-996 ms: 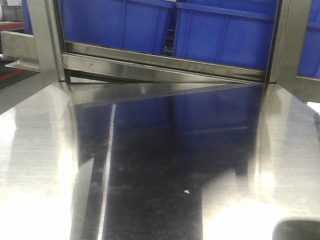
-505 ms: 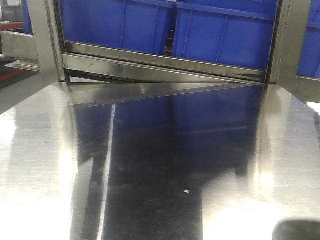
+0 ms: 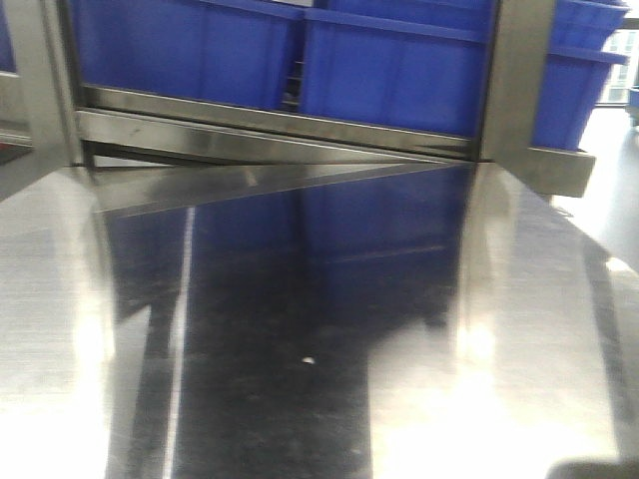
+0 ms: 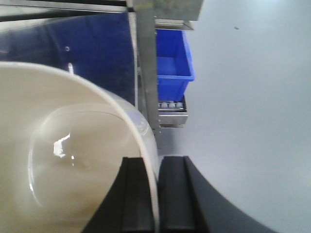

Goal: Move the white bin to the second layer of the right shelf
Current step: 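Drive the base away from the table holding the bin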

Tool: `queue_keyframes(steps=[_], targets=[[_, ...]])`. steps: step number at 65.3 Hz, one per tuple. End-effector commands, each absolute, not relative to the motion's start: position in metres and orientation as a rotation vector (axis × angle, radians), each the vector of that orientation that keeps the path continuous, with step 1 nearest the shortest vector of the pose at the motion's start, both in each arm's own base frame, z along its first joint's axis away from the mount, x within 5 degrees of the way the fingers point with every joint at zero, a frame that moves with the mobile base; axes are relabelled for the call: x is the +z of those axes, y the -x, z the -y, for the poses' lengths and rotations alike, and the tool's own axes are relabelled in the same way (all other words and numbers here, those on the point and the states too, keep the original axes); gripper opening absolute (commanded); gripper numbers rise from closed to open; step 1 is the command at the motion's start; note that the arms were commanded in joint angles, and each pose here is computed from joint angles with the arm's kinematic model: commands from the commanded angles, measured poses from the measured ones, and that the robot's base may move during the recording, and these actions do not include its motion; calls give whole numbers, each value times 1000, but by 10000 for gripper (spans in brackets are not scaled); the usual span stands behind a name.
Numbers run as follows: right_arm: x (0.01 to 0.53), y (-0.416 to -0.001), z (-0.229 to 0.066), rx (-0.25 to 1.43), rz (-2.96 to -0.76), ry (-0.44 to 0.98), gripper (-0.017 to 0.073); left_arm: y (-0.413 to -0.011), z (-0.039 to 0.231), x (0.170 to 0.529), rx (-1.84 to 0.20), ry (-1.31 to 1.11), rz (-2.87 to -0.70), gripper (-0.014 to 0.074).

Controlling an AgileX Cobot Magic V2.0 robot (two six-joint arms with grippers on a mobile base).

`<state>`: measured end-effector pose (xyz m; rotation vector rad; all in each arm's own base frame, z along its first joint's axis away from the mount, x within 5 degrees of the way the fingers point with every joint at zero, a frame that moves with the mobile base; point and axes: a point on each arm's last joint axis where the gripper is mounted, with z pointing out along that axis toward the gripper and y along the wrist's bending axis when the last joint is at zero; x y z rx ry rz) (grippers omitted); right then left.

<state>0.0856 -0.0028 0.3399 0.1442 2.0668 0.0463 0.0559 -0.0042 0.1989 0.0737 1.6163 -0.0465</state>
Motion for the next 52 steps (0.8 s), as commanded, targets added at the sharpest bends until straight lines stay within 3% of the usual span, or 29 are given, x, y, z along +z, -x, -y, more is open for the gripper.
queue_keyframes(steps=[1,52], targets=[[356,-88,3,46,-1952,-137,56,-56,5,195,-53,-72,-1551,85],[356,-88,3,46,-1952,-137,56,-56,5,195,-53,-72,-1551,85]])
